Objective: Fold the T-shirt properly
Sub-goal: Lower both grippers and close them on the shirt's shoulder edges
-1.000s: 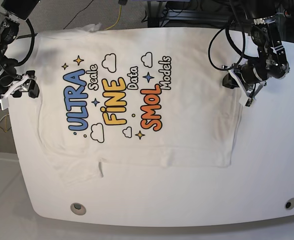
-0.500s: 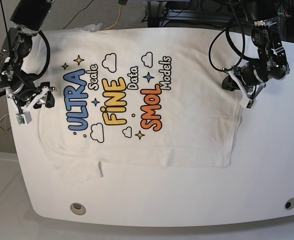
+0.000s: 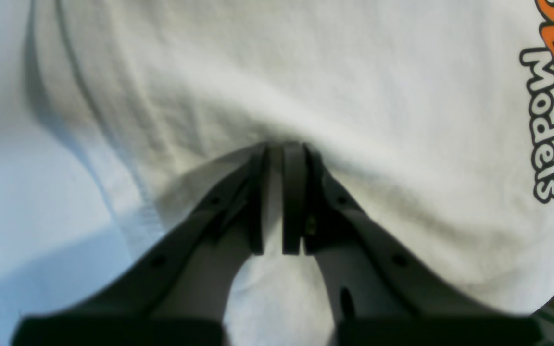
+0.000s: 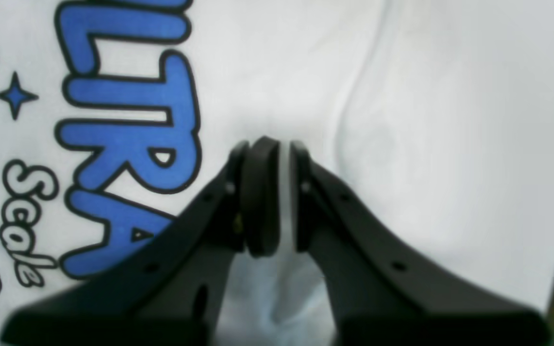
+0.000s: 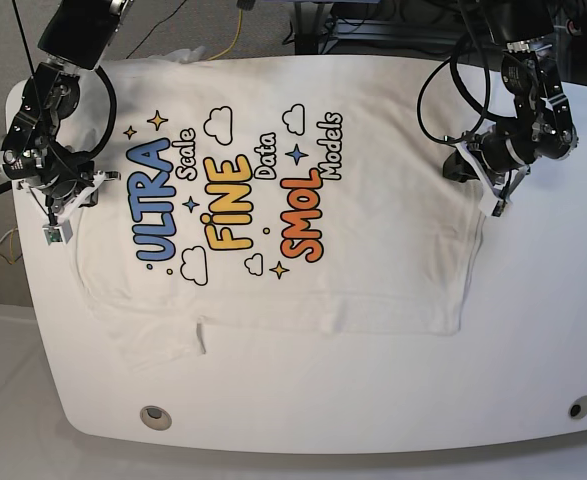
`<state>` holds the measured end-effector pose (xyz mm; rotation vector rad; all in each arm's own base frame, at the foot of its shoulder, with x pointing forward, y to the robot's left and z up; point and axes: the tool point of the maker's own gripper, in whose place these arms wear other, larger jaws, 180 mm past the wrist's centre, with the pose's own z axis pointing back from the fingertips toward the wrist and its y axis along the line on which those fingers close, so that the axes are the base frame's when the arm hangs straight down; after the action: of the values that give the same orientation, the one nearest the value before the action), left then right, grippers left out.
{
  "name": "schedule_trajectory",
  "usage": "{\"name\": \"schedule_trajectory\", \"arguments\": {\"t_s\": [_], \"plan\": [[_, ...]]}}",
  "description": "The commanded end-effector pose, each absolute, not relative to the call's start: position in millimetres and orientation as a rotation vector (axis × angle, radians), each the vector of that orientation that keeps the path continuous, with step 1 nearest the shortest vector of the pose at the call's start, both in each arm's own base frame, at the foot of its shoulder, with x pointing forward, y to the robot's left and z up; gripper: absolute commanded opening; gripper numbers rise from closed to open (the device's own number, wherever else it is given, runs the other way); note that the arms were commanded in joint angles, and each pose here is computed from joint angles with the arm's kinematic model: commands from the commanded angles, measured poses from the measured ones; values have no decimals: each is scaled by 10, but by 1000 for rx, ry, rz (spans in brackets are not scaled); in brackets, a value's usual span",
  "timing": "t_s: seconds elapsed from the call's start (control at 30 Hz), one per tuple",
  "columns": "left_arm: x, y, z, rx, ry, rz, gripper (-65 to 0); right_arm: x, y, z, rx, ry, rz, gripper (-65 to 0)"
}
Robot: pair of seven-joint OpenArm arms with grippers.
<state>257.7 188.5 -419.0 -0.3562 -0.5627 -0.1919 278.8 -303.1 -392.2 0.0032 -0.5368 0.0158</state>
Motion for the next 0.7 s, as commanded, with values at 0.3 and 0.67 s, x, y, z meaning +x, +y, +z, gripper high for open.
{"name": "schedule_trajectory", "arguments": {"t_s": [0.3,0.67], "plan": [[2514,1933,-4242,-329,-523,-201,-612,2797,-3128,-4091,2,-512,36,-569],[2455,1948,-4378,-347,-483,-173,-612,2997,-2890,-4218,55,-525,87,-569]]}}
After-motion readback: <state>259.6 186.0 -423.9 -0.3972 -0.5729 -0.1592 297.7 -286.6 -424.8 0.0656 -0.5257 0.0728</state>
